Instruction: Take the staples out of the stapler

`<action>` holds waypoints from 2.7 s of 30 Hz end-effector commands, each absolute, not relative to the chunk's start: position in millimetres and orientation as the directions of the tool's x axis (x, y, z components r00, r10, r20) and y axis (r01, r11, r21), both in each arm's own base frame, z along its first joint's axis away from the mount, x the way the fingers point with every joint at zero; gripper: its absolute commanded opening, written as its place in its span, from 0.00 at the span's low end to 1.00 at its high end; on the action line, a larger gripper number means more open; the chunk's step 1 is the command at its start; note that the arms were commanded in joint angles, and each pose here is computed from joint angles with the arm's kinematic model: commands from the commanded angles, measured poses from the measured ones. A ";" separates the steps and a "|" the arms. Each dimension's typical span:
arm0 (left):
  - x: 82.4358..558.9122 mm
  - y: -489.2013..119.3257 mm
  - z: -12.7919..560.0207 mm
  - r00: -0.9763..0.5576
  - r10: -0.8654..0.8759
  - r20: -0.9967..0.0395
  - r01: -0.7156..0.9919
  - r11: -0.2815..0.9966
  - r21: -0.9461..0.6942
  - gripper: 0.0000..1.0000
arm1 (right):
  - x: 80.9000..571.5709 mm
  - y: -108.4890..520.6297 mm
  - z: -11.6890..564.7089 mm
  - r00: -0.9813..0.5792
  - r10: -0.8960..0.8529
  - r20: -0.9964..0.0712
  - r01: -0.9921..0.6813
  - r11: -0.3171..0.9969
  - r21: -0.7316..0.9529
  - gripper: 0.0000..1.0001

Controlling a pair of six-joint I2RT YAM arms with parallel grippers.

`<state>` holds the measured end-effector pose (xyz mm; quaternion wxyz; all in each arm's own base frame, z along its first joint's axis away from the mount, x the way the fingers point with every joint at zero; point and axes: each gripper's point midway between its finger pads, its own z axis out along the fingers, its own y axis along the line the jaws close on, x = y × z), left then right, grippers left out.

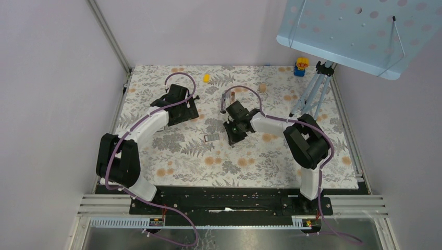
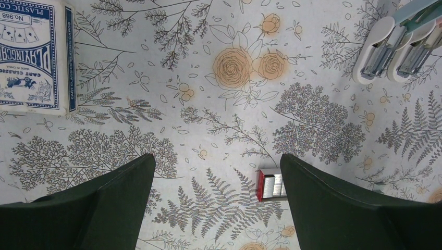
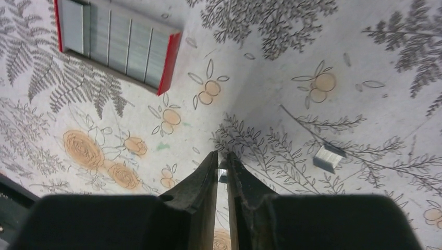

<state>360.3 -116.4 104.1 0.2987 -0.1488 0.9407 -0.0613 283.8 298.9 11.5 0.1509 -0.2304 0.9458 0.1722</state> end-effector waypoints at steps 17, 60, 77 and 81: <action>366.2 -115.8 109.7 -0.761 -0.309 -0.570 -0.222 0.950 -0.218 0.94 | 274.9 331.6 61.6 -0.819 -0.338 -0.463 -0.533 0.746 0.399 0.24; 345.0 -104.6 125.1 -0.736 -0.281 -0.616 -0.185 0.959 -0.216 0.97 | 268.3 287.4 18.9 -0.949 0.112 -0.296 0.100 0.993 0.055 0.56; 344.1 -95.6 131.8 -0.720 -0.285 -0.633 -0.195 0.958 -0.209 0.97 | 253.6 289.0 5.6 -0.967 0.048 -0.248 0.052 0.999 -0.007 0.28; 344.2 -94.6 130.7 -0.722 -0.291 -0.628 -0.200 0.956 -0.213 0.97 | 255.0 288.9 5.5 -0.966 0.043 -0.255 0.047 0.999 -0.012 0.24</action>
